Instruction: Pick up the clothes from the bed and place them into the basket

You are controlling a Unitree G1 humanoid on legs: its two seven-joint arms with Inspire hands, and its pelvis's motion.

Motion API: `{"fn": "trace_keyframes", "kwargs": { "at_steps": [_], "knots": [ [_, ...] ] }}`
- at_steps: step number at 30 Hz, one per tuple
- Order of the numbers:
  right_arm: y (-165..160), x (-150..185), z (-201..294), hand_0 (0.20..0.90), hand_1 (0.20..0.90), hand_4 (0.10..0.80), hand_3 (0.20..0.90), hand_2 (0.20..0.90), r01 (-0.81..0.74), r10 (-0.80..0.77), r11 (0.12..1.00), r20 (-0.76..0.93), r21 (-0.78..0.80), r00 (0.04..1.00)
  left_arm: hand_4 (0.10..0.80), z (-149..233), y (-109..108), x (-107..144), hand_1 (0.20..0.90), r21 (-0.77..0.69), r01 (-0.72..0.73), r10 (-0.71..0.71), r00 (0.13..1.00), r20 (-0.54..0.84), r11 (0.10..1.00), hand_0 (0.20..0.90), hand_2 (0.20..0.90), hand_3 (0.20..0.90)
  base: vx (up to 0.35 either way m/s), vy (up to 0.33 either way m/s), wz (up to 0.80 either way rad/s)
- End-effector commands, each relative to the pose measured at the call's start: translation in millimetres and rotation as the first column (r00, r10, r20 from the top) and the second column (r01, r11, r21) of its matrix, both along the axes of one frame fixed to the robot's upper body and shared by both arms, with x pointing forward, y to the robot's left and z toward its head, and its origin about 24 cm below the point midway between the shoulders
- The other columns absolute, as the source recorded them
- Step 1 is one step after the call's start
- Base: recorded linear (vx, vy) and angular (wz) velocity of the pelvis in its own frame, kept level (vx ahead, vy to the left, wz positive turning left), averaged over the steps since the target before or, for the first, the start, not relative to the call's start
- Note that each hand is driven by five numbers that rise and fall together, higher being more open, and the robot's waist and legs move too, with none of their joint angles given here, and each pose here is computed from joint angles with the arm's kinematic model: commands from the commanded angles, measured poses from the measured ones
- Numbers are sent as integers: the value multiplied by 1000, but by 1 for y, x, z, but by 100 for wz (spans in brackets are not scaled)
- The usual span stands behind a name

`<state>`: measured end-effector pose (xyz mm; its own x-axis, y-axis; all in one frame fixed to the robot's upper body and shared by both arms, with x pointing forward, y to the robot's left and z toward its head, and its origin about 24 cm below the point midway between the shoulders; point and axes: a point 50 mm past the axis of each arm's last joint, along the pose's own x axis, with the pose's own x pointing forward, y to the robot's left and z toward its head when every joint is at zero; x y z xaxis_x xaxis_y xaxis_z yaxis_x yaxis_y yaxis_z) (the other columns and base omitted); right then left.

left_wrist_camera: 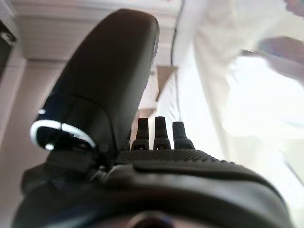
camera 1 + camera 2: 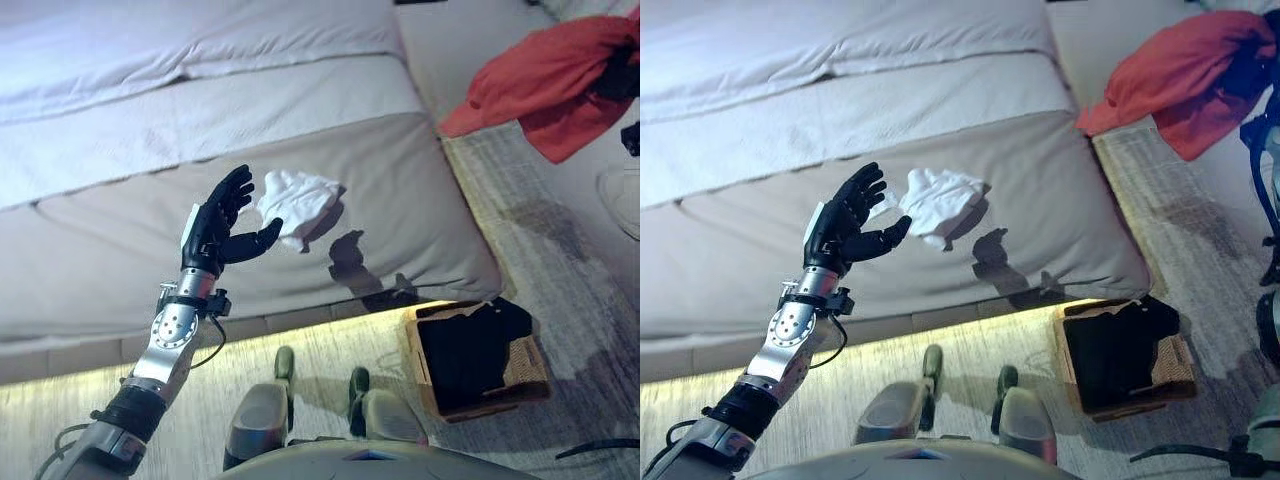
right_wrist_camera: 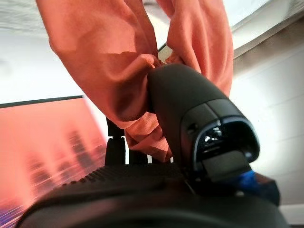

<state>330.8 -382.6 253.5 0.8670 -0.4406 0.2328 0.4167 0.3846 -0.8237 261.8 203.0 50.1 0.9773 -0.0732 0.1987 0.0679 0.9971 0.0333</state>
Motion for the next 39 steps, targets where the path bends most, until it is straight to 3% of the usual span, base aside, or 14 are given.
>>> {"fn": "trace_keyframes", "kwargs": {
  "at_steps": [1,13,24,30,39],
  "knots": [
    [-9,-19,21,300,300,100,200,300,7,2,990,68,-139,998,800,20,-5,5,900,-58,27,-17,987,158,998,900,900,900,-71,44,-23],
    [-13,-46,-80,300,300,100,200,300,-23,28,999,-100,47,995,800,16,-13,18,900,-84,14,-2,990,139,996,900,900,900,-40,39,-35],
    [-20,-71,-178,300,300,100,200,300,124,-35,960,-333,251,942,800,14,-22,23,900,-65,31,-23,993,115,997,900,900,900,-5,1,-20],
    [-23,-76,-201,300,300,100,200,300,213,-90,928,-372,305,924,800,12,-26,25,900,-37,67,-63,994,93,997,900,900,900,-20,-68,1],
    [-19,-70,-203,300,300,100,200,300,229,-114,925,-356,302,928,800,13,-27,26,900,-26,82,-79,992,98,996,900,900,900,-23,-44,9]
  ]
}}
